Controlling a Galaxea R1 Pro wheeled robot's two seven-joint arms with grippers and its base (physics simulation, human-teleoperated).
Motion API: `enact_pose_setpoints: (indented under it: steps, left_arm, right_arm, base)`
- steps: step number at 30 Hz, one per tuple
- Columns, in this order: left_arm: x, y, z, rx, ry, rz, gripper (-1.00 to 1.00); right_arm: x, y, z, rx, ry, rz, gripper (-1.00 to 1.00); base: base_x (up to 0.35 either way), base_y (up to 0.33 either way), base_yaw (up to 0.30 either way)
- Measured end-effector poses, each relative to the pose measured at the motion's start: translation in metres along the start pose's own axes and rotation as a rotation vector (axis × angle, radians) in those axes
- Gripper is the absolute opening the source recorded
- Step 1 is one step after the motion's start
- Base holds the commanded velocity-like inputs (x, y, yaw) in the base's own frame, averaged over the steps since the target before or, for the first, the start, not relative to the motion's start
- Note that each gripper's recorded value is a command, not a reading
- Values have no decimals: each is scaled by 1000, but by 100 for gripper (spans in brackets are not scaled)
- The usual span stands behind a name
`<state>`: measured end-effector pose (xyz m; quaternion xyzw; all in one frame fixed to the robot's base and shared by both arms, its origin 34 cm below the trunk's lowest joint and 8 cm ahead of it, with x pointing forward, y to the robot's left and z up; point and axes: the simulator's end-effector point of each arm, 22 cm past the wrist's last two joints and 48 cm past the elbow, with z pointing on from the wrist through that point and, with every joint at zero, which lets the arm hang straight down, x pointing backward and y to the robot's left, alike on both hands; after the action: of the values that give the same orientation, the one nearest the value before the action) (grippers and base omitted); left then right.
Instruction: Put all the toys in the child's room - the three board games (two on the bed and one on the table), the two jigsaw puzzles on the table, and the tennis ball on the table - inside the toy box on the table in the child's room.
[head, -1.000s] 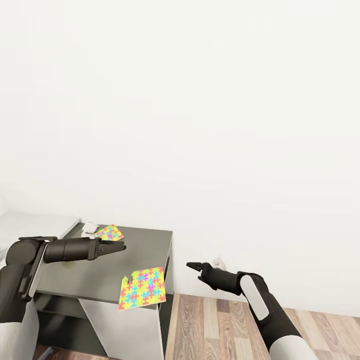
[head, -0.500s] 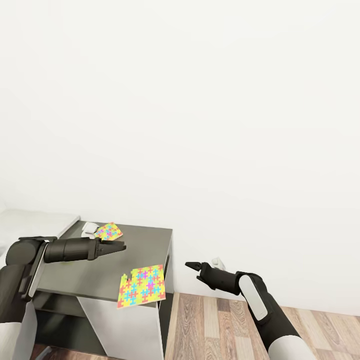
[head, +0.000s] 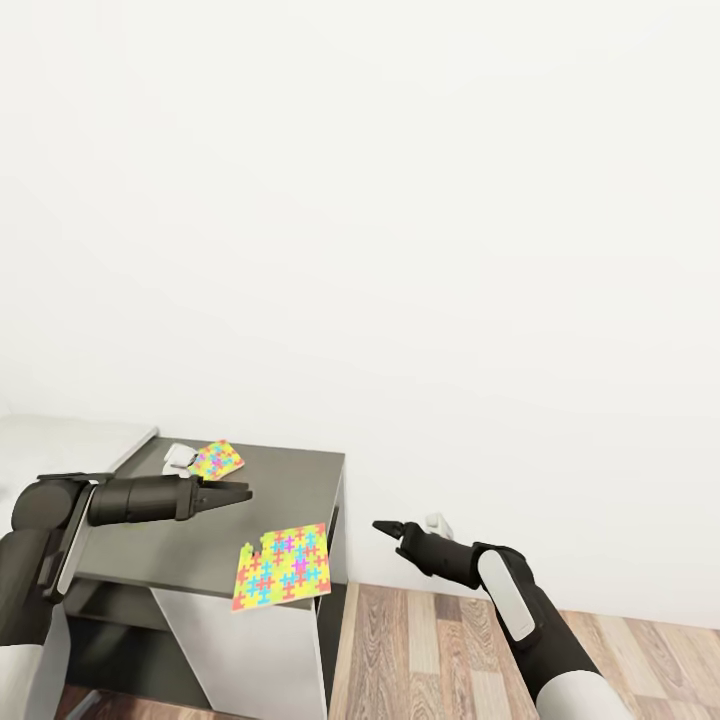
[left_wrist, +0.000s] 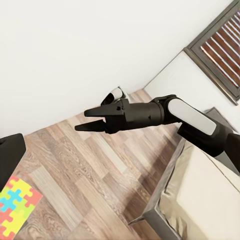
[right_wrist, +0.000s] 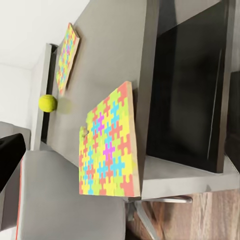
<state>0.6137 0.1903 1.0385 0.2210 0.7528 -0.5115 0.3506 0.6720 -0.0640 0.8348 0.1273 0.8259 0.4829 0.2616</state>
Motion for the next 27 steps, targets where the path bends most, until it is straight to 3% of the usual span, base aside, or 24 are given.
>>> enact_pose_setpoints:
  steps: [27]
  left_arm:
    - [33, 26, 10, -1, -1, 0, 100]
  right_arm:
    - [21, -46, 18, 18, 19, 8, 100]
  base:
    - [0, 0, 0]
